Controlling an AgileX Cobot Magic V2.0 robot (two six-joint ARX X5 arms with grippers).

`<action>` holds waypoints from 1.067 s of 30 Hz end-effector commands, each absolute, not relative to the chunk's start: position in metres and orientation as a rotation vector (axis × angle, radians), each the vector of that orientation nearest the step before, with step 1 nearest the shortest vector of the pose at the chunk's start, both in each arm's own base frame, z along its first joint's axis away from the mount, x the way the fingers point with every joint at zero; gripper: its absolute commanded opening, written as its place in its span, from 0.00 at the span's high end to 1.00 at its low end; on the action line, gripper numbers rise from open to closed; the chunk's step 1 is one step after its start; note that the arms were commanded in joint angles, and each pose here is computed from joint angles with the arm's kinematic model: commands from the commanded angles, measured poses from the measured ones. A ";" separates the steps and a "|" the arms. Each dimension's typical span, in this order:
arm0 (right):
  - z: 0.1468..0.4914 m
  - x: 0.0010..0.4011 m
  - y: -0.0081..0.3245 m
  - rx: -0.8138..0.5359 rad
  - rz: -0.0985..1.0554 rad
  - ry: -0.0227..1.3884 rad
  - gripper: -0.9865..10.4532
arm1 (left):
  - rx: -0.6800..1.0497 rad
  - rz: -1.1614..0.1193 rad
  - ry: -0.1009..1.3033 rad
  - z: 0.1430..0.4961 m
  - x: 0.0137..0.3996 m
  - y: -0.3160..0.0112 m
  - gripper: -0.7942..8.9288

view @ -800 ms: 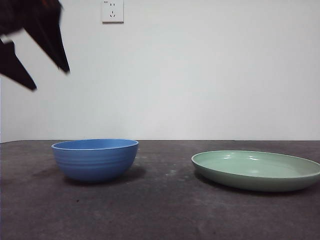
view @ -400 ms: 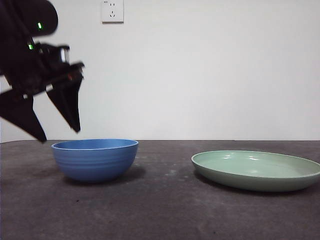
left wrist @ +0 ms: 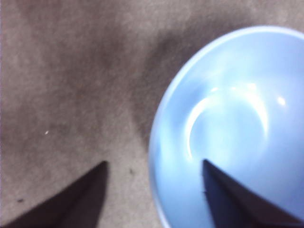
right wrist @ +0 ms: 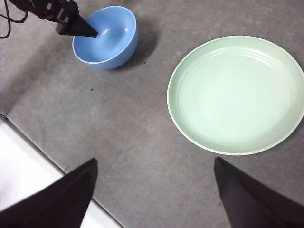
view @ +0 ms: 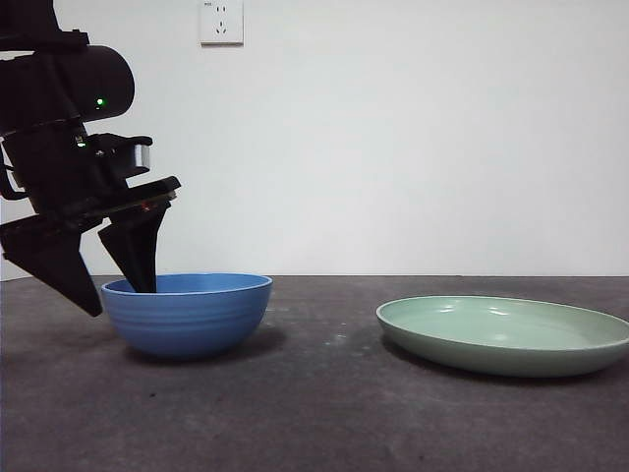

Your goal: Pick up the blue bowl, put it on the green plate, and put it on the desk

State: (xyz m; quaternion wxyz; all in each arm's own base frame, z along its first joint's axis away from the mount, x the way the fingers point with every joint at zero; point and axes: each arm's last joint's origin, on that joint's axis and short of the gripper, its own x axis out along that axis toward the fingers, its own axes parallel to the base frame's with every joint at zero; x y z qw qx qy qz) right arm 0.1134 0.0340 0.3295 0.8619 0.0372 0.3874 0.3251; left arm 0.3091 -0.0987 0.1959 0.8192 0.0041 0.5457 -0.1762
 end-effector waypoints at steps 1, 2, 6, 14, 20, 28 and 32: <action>0.334 0.114 0.034 0.075 0.686 0.792 0.57 | 0.014 -0.383 1.144 0.197 0.315 -0.104 0.74; 0.334 0.114 0.034 0.075 0.686 0.792 0.57 | 0.015 -0.384 1.145 0.197 0.315 -0.104 0.79; 0.334 0.114 0.034 0.075 0.686 0.792 0.57 | 0.013 -0.381 1.160 0.193 0.315 -0.104 0.86; 0.334 0.114 0.034 0.075 0.686 0.792 0.57 | -0.011 -0.368 1.157 0.192 0.317 -0.106 0.91; 0.334 0.114 0.034 0.075 0.686 0.792 0.57 | -0.061 -0.347 1.135 0.200 0.317 -0.107 0.91; 0.334 0.114 0.034 0.075 0.686 0.792 0.57 | -0.097 -0.483 1.018 0.262 0.311 -0.130 0.91; 0.334 0.114 0.034 0.075 0.686 0.793 0.57 | -0.076 -0.559 0.947 0.297 0.307 -0.154 0.91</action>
